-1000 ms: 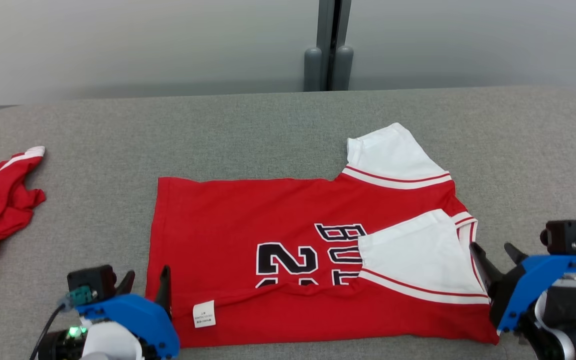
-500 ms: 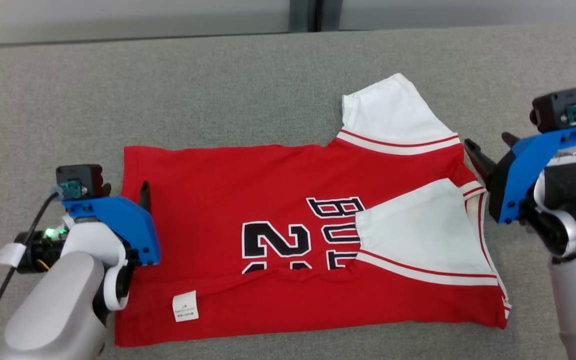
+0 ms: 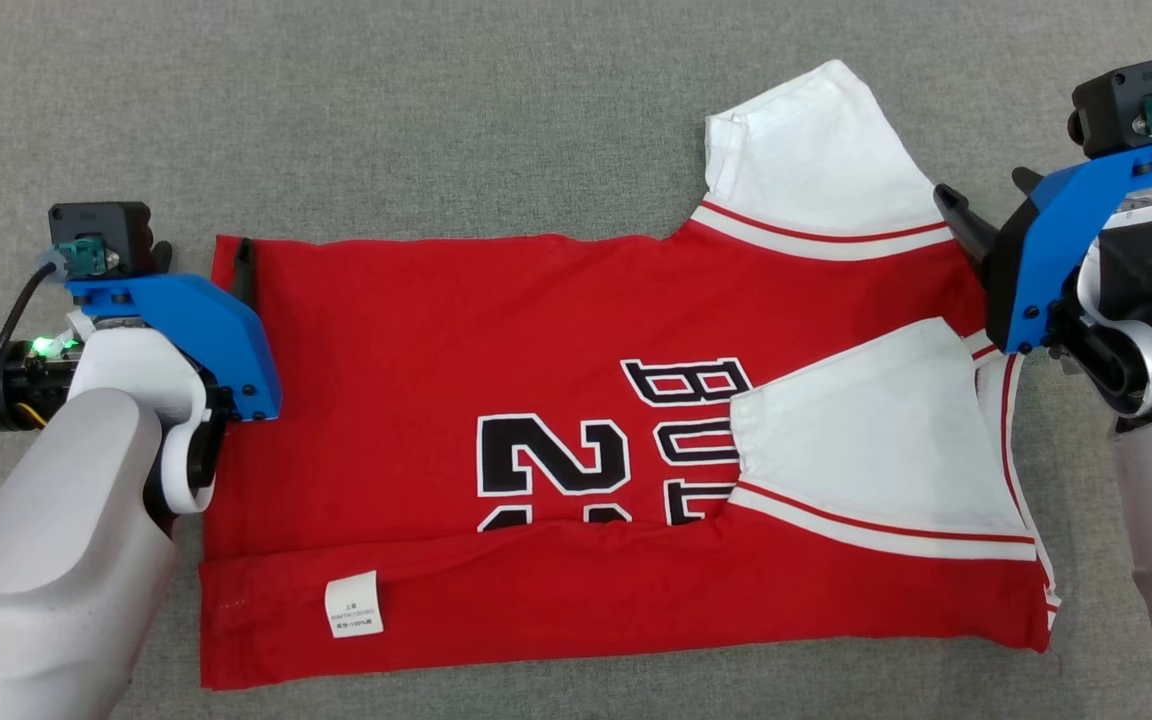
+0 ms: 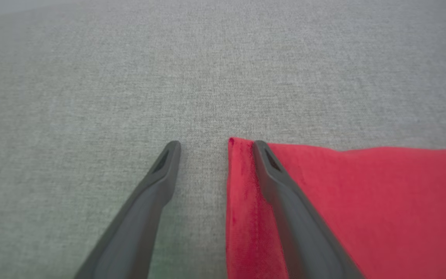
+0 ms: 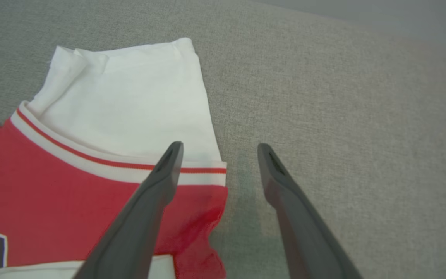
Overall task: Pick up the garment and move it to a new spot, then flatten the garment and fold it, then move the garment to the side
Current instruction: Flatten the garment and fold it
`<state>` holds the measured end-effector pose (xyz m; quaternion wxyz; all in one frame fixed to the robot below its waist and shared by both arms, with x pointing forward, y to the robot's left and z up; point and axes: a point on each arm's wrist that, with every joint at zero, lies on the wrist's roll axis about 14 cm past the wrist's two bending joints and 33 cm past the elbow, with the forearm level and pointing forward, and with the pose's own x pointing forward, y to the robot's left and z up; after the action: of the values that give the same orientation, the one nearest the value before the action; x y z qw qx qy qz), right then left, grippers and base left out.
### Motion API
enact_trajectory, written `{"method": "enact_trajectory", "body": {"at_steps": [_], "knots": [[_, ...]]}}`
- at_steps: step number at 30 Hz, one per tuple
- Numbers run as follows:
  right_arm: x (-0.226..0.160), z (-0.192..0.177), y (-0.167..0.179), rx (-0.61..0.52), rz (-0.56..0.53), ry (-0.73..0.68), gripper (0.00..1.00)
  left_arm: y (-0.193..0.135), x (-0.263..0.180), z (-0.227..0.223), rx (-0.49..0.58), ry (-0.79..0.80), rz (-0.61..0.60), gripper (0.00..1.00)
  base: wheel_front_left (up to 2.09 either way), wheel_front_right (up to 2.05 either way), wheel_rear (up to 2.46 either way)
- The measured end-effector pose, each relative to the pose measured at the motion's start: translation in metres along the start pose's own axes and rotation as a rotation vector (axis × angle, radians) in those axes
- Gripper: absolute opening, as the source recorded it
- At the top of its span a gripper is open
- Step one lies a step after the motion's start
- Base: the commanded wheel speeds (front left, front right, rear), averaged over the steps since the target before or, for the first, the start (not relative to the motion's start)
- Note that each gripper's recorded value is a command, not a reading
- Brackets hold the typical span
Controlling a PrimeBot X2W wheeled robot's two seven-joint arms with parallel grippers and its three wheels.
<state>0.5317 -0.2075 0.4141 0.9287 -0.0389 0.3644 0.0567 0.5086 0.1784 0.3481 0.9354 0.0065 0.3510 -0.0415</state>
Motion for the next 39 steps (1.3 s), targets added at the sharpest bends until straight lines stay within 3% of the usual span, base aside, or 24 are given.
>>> {"method": "enact_trajectory", "body": {"at_steps": [5, 7, 10, 27, 32, 35, 39], "knots": [[0.01, -0.005, 0.0, 0.005, 0.003, 0.017, 1.0, -0.009, 0.007, -0.005, -0.02, 0.033, -0.037, 1.0, 0.0, 0.0, 0.0], [0.012, -0.006, 0.0, 0.003, 0.004, 0.022, 1.0, -0.013, 0.006, -0.01, -0.029, 0.058, -0.054, 0.67, 0.0, 0.0, 0.0], [0.014, -0.007, -0.002, 0.001, 0.002, 0.03, 1.0, -0.017, 0.004, -0.014, -0.033, 0.084, -0.075, 0.0, 0.0, 0.0, 0.0], [0.075, 0.031, 0.017, -0.015, 0.029, 0.074, 1.0, -0.024, 0.01, -0.011, -0.028, 0.024, -0.115, 0.0, 0.0, 0.0, 0.0], [0.099, 0.023, 0.03, -0.027, 0.044, 0.095, 1.0, -0.021, 0.012, -0.012, -0.037, 0.011, -0.114, 0.0, 0.0, 0.0, 0.0], [0.104, 0.02, 0.035, -0.055, 0.049, 0.112, 0.0, -0.021, 0.012, -0.012, -0.042, 0.002, -0.112, 0.0, 0.0, 0.0, 0.0], [0.102, 0.025, 0.036, -0.067, 0.052, 0.078, 0.0, -0.02, 0.012, -0.005, -0.031, -0.049, -0.104, 0.0, 0.0, 0.0, 0.0]]}}
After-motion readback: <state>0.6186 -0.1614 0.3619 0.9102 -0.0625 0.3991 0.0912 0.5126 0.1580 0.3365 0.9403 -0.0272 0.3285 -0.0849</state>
